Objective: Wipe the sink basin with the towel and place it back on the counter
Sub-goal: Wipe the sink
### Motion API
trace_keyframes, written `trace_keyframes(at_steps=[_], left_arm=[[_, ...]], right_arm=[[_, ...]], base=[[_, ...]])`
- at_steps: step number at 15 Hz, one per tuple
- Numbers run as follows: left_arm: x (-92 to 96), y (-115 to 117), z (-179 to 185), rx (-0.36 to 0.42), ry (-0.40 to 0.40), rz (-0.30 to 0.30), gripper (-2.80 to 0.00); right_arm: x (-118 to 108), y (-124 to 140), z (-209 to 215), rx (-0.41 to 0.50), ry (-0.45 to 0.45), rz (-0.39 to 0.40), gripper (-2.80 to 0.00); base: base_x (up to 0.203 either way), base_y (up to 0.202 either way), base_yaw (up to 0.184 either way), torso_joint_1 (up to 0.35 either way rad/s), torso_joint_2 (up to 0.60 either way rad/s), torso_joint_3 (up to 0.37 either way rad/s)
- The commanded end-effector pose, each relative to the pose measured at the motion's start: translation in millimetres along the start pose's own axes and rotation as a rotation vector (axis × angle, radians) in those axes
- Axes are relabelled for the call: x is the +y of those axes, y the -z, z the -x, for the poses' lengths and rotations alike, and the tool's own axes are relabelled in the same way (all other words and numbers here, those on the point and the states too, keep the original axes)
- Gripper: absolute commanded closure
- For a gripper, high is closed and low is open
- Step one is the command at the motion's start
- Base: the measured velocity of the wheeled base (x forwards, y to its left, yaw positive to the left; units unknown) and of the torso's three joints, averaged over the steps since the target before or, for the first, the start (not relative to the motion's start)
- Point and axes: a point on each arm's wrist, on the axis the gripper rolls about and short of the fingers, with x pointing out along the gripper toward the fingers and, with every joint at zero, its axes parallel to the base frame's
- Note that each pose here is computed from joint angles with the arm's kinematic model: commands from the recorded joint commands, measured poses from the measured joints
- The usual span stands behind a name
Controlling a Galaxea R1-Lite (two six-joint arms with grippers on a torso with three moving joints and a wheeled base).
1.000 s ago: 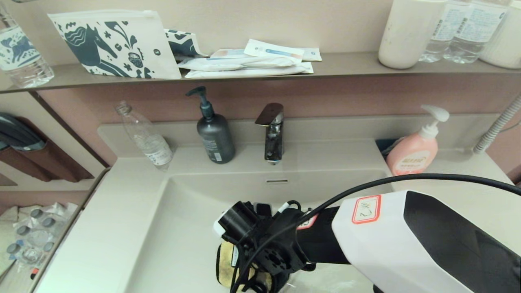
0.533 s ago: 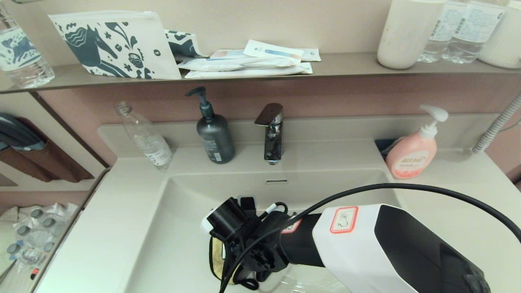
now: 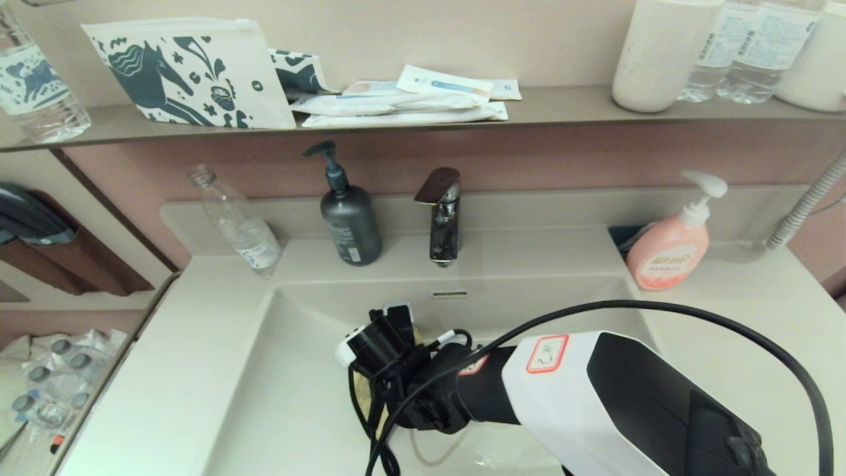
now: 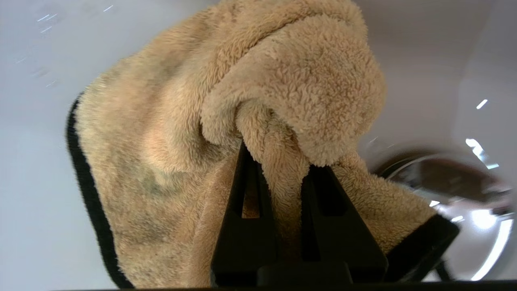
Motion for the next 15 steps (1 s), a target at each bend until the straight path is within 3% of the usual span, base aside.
trace_keyframes(at_steps=[1,7,11,15], left_arm=[[0.0,0.0,-0.1,0.001,0.0,0.0,0.0],[0.0,0.0,-0.1,0.001,0.0,0.0,0.0],[0.0,0.0,-0.1,0.001,0.0,0.0,0.0],[0.0,0.0,-0.1,0.001,0.0,0.0,0.0]], right_arm=[[-8.7,-0.3,-7.6,0.007,0.037,0.005,0.0],[-39.6,-20.0,-9.7,0.008,0.142,-0.006,0.0],[-65.5,-16.0,-11.4,0.087,0.293,0.05,0.0],[-86.1,-10.6,-2.8,0.142,0.339,0.073,0.0]], base=[[0.0,0.0,0.0,0.0,0.0,0.0],[0.0,0.0,0.0,0.0,0.0,0.0],[0.0,0.0,0.0,0.0,0.0,0.0],[0.0,0.0,0.0,0.0,0.0,0.0]])
